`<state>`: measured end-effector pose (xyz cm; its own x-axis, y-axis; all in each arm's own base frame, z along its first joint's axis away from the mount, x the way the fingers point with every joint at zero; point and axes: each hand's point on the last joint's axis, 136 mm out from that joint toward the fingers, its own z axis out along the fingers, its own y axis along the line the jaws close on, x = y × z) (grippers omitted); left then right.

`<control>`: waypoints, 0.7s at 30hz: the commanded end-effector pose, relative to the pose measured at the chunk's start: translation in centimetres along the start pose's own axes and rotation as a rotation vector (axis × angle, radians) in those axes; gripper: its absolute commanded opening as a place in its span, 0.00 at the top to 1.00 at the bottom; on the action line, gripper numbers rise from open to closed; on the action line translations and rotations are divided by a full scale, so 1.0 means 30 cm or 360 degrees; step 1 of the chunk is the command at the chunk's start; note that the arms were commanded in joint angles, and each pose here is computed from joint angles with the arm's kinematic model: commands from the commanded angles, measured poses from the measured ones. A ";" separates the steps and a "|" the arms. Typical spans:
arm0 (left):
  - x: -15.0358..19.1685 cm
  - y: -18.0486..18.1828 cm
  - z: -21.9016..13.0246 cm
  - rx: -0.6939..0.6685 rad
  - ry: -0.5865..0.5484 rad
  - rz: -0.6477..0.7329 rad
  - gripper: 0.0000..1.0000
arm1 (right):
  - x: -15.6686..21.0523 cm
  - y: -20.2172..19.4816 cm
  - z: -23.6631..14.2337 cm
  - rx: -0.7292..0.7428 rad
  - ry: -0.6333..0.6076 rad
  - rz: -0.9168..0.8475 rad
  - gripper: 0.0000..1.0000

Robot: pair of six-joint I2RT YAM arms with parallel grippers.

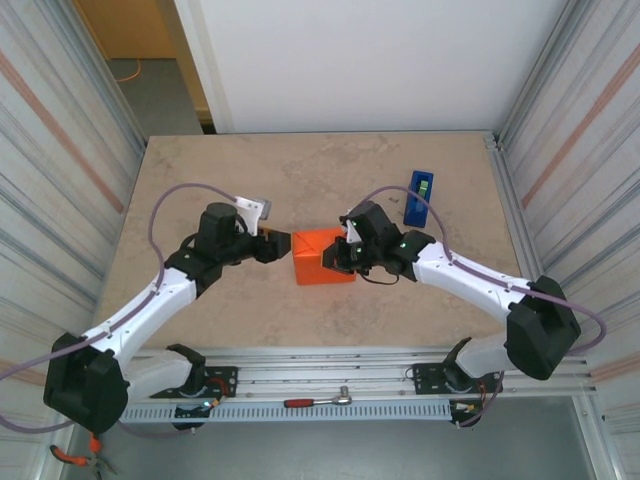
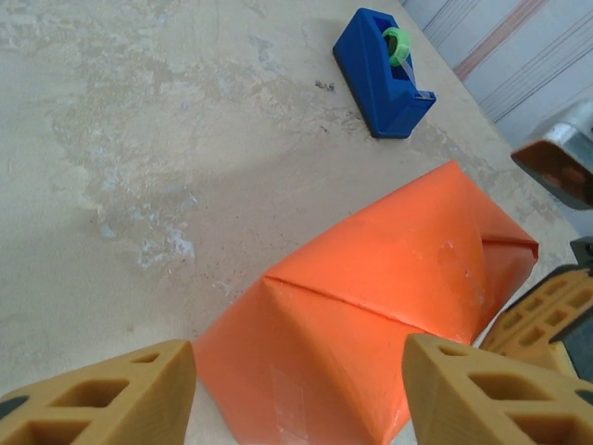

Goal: Wrap the gift box in paper
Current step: Lay the gift box flat at the center of the table.

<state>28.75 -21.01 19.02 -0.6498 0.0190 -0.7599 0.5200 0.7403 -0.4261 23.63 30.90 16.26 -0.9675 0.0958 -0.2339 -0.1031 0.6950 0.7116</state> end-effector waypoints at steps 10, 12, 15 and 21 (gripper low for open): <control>0.188 0.024 -0.039 -0.0020 0.0057 -0.0175 0.01 | -0.004 -0.099 -0.272 0.0188 -0.0233 -0.0092 0.19; 0.223 0.006 -0.031 -0.0011 0.0084 -0.0136 0.01 | -0.004 -0.156 -0.307 0.0303 -0.0289 -0.0126 0.06; 0.273 -0.012 -0.014 -0.0049 0.0119 -0.0056 0.01 | -0.001 -0.221 -0.327 0.0405 -0.0320 -0.0172 0.02; 0.317 -0.013 0.034 -0.0103 0.0106 -0.0049 0.01 | 0.014 -0.289 -0.272 0.0416 -0.0321 -0.0242 0.02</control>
<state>21.74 -21.96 11.47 -0.7222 0.0898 -0.6859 0.4997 0.7533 -0.4275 22.07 19.72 16.56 -0.8899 0.1367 -0.4352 -0.1227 0.8472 0.5169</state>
